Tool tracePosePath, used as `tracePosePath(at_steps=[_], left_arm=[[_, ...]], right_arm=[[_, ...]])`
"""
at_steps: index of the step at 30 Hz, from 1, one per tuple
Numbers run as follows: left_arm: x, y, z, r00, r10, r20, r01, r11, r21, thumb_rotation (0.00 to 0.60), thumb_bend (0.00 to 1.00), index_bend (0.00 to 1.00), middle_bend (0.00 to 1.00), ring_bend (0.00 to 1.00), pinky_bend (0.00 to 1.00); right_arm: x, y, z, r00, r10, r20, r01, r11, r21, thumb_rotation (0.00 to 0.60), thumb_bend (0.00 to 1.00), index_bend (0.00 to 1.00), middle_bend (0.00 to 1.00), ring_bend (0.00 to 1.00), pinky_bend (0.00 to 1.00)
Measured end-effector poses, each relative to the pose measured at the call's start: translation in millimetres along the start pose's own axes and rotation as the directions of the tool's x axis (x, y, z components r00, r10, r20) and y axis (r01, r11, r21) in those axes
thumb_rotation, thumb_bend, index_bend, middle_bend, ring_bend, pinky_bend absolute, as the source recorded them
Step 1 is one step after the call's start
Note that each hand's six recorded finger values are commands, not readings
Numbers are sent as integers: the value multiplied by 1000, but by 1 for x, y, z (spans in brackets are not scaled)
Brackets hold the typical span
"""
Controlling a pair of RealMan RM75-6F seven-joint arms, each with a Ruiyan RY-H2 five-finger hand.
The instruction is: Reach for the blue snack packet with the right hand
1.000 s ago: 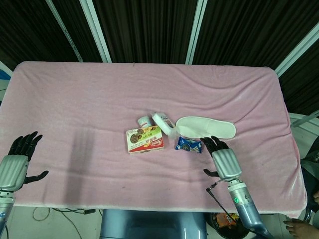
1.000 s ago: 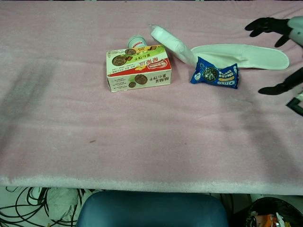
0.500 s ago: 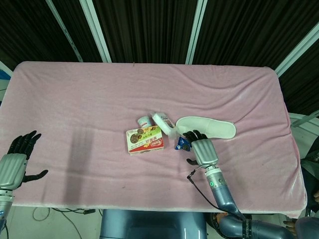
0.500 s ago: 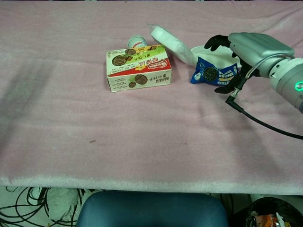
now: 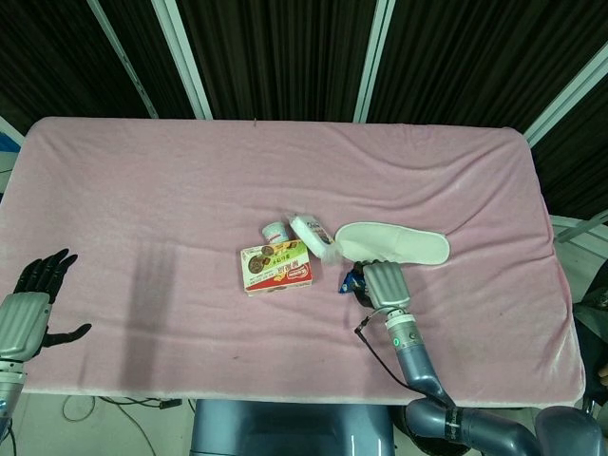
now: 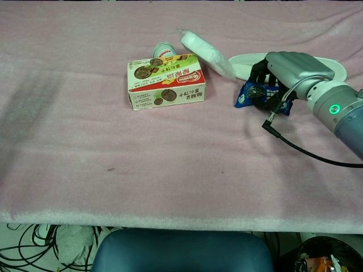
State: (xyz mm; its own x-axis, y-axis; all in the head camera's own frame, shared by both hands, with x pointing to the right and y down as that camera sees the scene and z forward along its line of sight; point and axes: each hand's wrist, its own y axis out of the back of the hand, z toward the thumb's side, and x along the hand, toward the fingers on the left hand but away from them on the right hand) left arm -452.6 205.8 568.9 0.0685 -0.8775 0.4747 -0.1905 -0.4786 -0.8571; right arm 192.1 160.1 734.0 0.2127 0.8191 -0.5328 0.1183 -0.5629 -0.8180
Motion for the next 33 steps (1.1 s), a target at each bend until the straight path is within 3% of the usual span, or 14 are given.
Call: tracePosePath(at_steps=[5,15,22,27,33], left_arm=[[0,0,1,1000,1,4,-1,1000,3,600,0,0,0,0,0],[-2,0,4,1000,12,14,-12,1000,4,600,0,0,0,0,0],[-4,-1,8,999,20,41,-21,1000,23,600,0,0,0,0,0],[-5,-2,10,999,22,49,-23,999,35,600,0,0,0,0,0],[-6,-2,9,999,24,45,-26,999,34,600,0,0,0,0,0]], right_arm=[[0,13,5,998,-57,-32,56,998,-20,600,557,744,664,625,638],[20,83,9,969,-226,-101,216,971,-104,600,556,743,660,619,637],[80,121,-20,955,-276,-112,261,957,-126,600,555,744,657,616,637],[134,128,-43,952,-281,-123,262,954,-146,600,555,744,655,613,637],[162,130,-53,948,-287,-136,259,946,-195,600,555,744,655,614,637]])
